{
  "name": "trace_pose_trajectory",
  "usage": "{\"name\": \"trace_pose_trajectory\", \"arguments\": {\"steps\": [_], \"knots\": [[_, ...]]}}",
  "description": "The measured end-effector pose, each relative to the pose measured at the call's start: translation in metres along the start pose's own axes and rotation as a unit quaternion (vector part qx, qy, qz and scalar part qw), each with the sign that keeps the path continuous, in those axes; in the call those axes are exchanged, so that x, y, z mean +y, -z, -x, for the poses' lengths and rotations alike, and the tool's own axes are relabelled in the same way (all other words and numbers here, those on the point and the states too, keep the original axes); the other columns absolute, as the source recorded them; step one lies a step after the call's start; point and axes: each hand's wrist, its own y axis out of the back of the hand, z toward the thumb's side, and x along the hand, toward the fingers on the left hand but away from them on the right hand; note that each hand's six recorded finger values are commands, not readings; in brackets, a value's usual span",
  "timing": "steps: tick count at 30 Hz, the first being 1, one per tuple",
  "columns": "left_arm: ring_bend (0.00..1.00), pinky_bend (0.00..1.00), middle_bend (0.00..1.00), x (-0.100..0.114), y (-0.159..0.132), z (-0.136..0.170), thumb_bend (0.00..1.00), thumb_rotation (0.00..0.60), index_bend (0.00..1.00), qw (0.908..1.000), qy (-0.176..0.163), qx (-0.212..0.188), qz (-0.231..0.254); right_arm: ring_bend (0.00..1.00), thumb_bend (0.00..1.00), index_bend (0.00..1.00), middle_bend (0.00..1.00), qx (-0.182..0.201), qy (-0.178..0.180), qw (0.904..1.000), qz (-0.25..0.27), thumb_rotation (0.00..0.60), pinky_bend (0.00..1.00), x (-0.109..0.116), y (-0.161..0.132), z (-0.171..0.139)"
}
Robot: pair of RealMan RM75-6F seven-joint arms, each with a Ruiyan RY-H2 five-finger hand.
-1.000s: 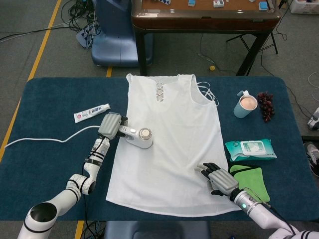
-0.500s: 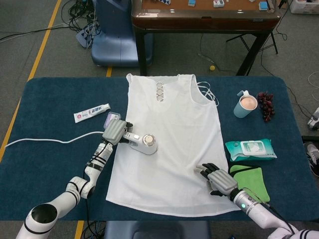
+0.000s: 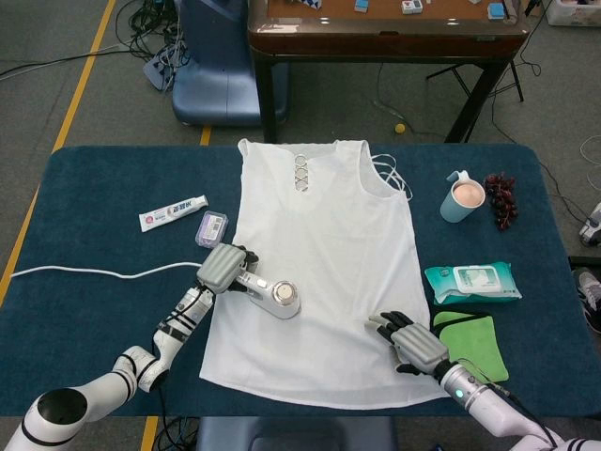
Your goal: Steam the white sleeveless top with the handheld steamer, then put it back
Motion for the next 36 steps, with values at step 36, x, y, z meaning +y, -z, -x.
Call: {"name": "trace_pose_trajectory", "arguments": {"steps": [36], "knots": [[0.52, 0.56, 0.64, 0.009, 0.019, 0.025, 0.24, 0.600, 0.79, 0.9993, 0.019, -0.004, -0.033, 0.00, 0.83, 0.03, 0.08, -0.006, 0.005, 1.0000, -0.004, 0.600, 0.00, 0.002, 0.000, -0.004]]}}
